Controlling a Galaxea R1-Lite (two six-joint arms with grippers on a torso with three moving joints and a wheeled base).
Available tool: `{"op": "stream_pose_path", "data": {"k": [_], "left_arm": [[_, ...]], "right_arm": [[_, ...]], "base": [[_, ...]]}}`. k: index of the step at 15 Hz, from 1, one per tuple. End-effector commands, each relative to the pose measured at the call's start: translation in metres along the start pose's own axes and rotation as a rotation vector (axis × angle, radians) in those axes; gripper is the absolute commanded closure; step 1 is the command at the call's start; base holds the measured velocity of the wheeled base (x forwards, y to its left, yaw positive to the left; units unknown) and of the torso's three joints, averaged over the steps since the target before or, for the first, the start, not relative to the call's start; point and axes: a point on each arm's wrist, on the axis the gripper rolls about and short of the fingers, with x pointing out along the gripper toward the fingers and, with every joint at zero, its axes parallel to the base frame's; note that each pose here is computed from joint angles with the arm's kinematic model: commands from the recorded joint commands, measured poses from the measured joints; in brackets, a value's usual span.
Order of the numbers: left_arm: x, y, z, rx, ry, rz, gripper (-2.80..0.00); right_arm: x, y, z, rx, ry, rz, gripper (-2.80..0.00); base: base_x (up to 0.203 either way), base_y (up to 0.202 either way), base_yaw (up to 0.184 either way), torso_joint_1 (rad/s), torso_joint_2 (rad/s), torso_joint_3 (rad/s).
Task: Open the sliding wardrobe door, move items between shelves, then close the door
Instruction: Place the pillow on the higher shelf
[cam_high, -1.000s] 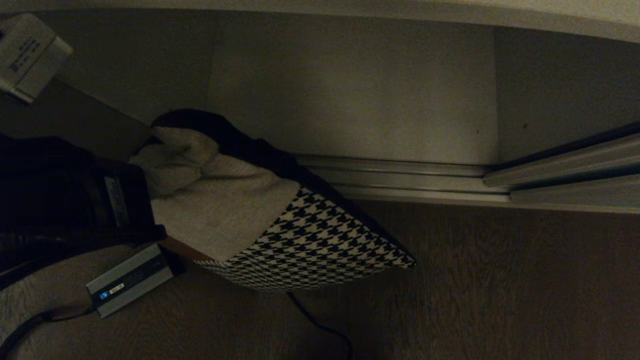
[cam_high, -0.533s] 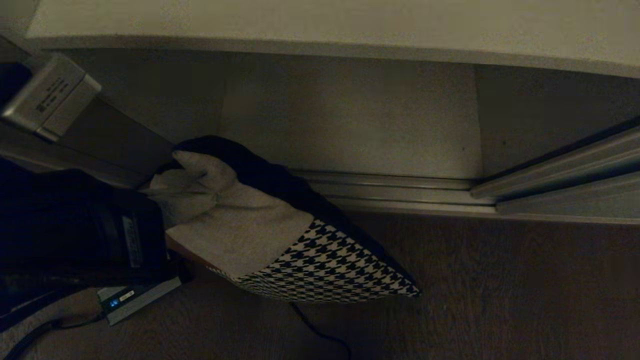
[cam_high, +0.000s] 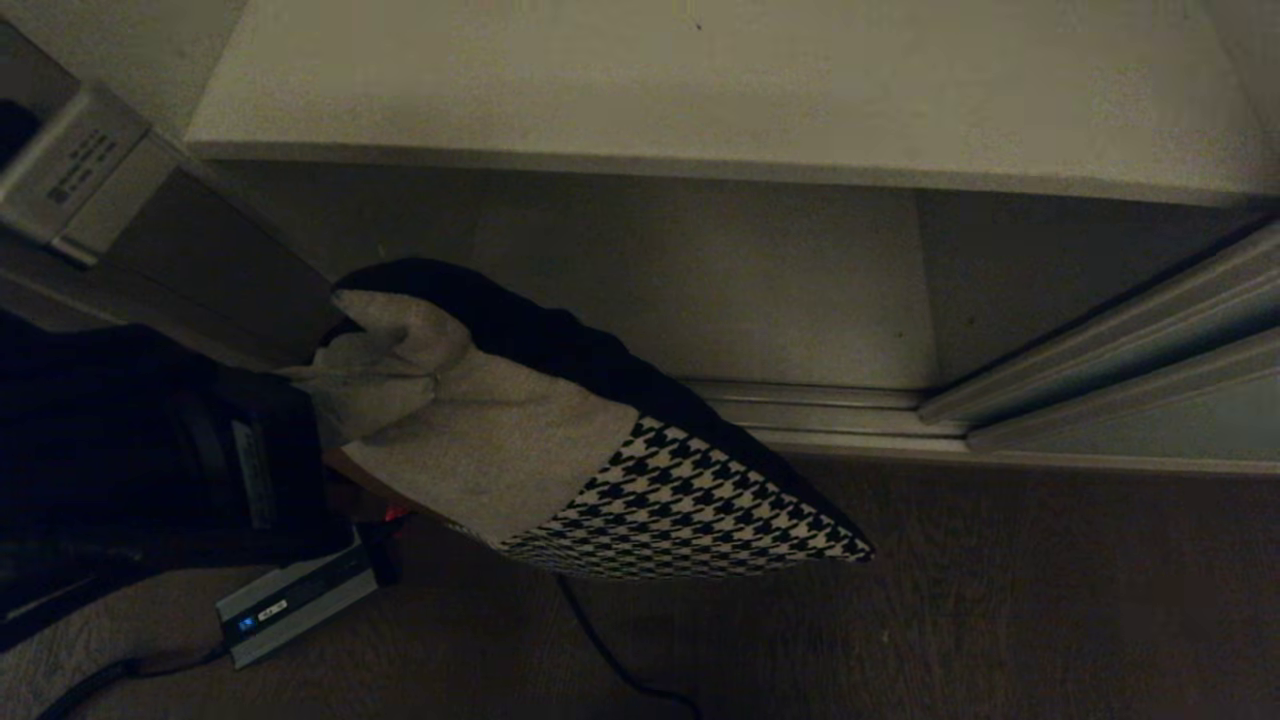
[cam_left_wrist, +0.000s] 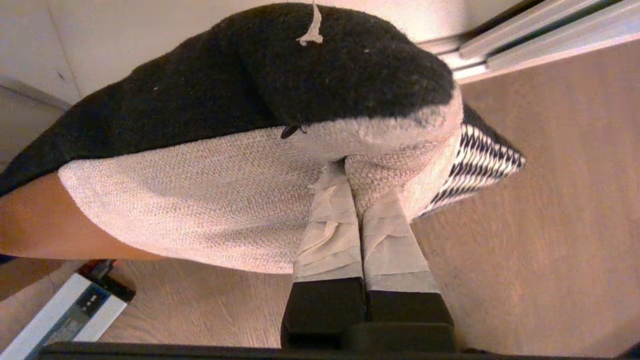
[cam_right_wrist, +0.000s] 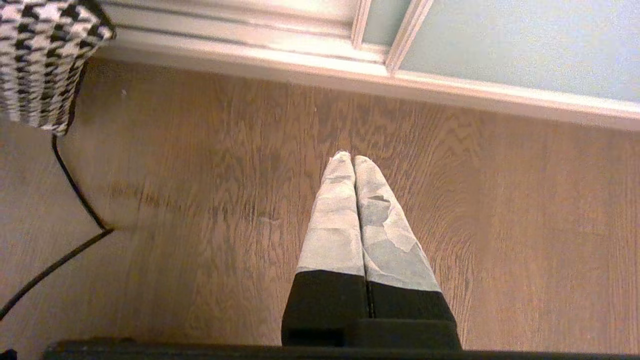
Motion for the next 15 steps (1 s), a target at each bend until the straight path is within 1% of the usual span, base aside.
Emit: {"op": "stream_pose_path", "data": {"k": [1,5,13,15], "left_arm": [[-0.001,0.0,0.0,-0.003,-0.004,-0.003,0.0],[-0.001,-0.002,0.001,0.007,-0.01,-0.014,0.0],[-0.004,-0.001,0.013,-0.017,-0.054,-0.013,0.0],[-0.004,-0.001,0.014,-0.017,-0.054,-0.011,0.0]], "right_arm": [[0.0,0.0,-0.001,0.0,0.003,0.0,0.0],[0.0,0.0,-0.001,0.0,0.003,0.002,0.0],[0.0,0.0,-0.001,0.0,0.003,0.002,0.0],[0.0,0.0,-0.001,0.0,0.003,0.002,0.0]], "base": [[0.0,0.0,0.0,0.002,0.01,0.199],[0.0,0.0,0.0,0.001,0.0,0.199],[0.0,0.0,0.0,0.002,0.0,0.203],[0.0,0.0,0.0,-0.001,0.0,0.202]]}}
